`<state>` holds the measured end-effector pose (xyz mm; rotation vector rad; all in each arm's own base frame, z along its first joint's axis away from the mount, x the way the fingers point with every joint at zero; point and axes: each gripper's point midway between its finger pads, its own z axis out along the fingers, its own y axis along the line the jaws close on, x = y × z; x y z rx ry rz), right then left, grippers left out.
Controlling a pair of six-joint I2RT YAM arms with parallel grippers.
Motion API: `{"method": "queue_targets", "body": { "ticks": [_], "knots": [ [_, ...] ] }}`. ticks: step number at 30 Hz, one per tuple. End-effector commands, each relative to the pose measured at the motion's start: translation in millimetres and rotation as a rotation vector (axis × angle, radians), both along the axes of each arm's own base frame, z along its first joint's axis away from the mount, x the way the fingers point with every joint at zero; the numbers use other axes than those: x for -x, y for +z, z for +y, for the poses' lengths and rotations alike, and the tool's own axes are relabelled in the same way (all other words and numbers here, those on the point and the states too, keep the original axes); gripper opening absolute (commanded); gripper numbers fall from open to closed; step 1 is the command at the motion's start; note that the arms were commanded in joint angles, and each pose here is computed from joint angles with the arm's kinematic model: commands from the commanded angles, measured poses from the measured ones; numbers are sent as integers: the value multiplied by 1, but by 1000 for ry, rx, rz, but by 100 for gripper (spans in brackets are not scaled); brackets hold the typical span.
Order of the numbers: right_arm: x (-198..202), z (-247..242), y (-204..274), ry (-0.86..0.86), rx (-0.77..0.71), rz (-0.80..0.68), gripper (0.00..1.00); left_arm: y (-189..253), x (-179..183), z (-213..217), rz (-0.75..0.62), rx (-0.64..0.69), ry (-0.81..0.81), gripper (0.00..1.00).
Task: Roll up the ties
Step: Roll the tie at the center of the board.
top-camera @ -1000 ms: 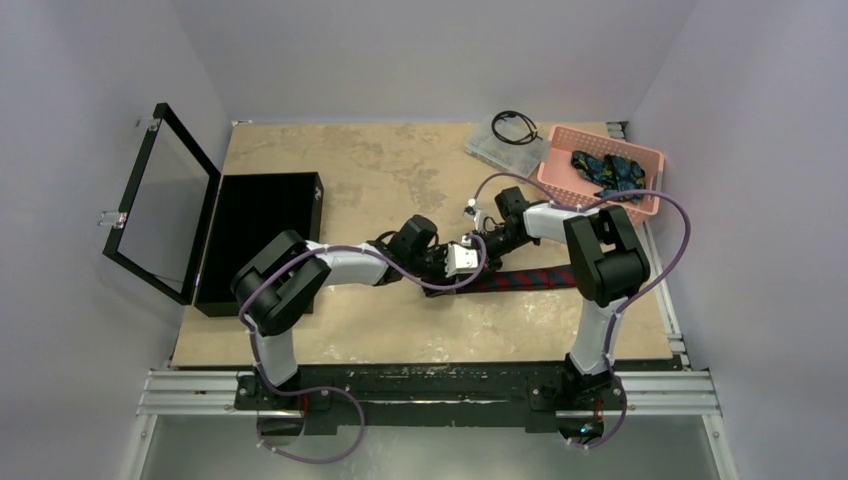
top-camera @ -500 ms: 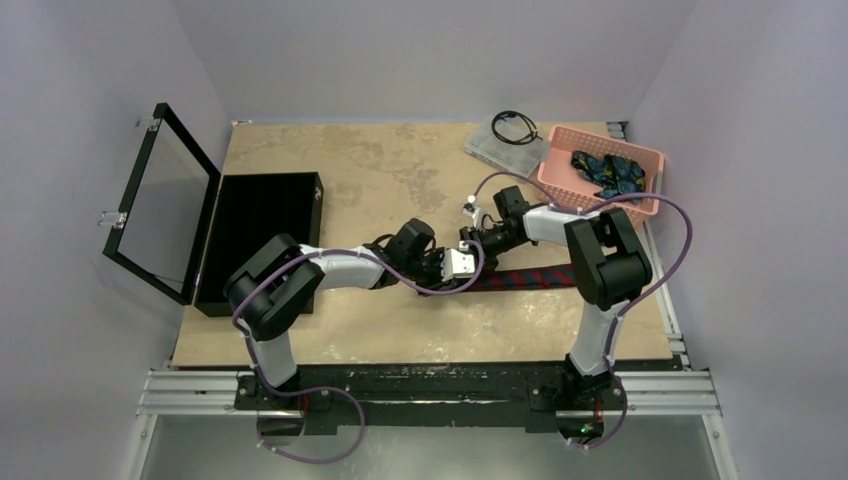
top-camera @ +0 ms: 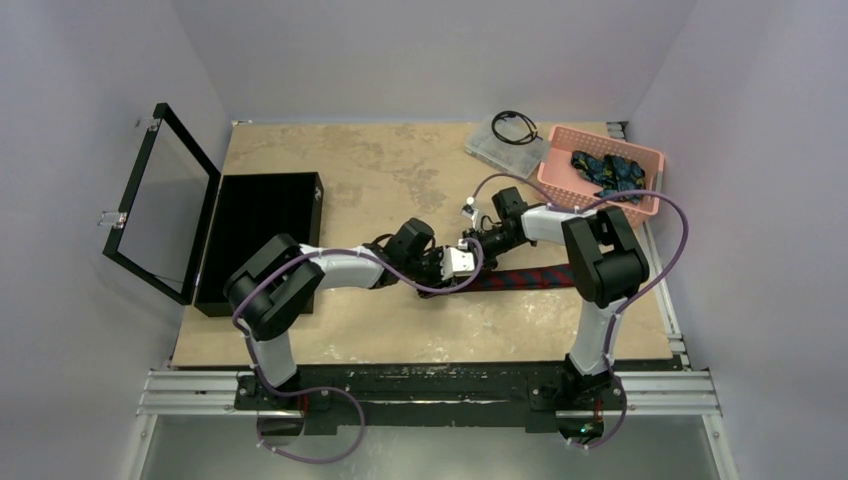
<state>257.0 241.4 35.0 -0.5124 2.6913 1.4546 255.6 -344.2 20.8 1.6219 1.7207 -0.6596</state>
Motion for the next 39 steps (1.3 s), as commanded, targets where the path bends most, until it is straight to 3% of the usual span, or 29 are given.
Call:
{"method": "queue_targets", "body": {
  "ticks": [1,4,6,13,23,27,33,35,39],
  "knots": [
    [-19,-12,-12,-1,127,-83,0,-6,3,14,82,3,43,53],
    [-22,-20,-23,-4,196,-99,0,10,0,15,88,100,51,66],
    [-22,-25,-29,-4,232,-105,0,18,-3,18,66,142,58,69],
    [-15,-29,-39,37,279,-124,0,18,-3,21,24,193,32,66],
    [-13,-22,-36,45,264,-145,0,32,-5,-19,66,293,72,68],
    [-10,-21,-35,49,249,-141,0,27,-14,-24,47,293,88,61],
    [-10,-13,-24,63,198,-135,0,12,-11,-16,-13,202,57,35],
    [-11,-10,-13,72,173,-134,6,2,-7,-4,-11,129,56,32],
    [-12,-9,24,80,116,-161,27,-11,0,15,-22,24,52,32]
  ]
}}
